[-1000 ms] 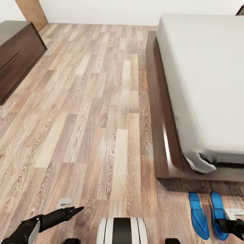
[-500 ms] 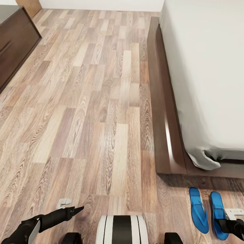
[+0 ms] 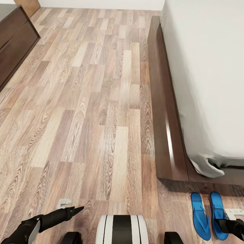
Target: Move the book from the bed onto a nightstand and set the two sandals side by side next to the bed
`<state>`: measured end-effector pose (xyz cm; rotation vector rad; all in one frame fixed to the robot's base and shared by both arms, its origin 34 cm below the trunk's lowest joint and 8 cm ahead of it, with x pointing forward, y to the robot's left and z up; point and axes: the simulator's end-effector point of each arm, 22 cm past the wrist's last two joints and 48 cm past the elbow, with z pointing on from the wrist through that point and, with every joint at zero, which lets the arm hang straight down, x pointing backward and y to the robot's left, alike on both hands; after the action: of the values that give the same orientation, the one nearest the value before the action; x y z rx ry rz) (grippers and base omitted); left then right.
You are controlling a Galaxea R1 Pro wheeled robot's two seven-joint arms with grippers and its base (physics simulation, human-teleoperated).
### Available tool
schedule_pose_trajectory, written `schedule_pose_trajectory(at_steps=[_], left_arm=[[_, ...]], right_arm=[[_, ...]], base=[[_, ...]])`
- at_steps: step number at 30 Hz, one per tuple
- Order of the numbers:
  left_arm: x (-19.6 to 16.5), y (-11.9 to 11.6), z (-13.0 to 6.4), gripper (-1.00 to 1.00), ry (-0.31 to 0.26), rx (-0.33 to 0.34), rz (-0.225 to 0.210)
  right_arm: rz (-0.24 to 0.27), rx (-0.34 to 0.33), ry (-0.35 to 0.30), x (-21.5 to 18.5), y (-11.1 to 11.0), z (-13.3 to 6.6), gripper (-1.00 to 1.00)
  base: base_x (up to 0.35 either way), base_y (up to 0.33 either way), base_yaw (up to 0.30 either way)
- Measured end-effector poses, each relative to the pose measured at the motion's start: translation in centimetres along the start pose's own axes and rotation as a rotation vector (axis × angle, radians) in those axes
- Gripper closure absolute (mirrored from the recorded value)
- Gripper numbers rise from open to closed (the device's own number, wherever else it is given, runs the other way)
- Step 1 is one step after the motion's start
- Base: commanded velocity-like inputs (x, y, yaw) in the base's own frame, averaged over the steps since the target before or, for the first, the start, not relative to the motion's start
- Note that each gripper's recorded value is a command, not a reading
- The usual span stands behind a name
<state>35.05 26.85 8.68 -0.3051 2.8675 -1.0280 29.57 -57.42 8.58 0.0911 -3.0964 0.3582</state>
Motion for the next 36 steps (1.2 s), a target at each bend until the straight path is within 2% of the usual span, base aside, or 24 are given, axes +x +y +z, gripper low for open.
schedule_pose_trajectory(at_steps=[23, 27, 36], left_arm=[[1.2, 0.7, 0.5, -1.00, 0.022, -0.005, -0.018], [1.2, 0.7, 0.5, -1.00, 0.022, -0.005, -0.017], [1.2, 0.7, 0.5, -1.00, 0.022, -0.005, -0.017]], right_arm=[[-0.004, 0.000, 0.026, 1.1, 0.2, 0.7, 1.00], [-0.014, 0.000, -0.015, 0.2, 0.3, 0.7, 1.00], [-0.013, 0.001, -0.027, -0.1, 0.2, 0.7, 1.00]], base=[[0.004, 0.000, 0.000], [0.000, 0.000, 0.000], [0.000, 0.000, 0.000]])
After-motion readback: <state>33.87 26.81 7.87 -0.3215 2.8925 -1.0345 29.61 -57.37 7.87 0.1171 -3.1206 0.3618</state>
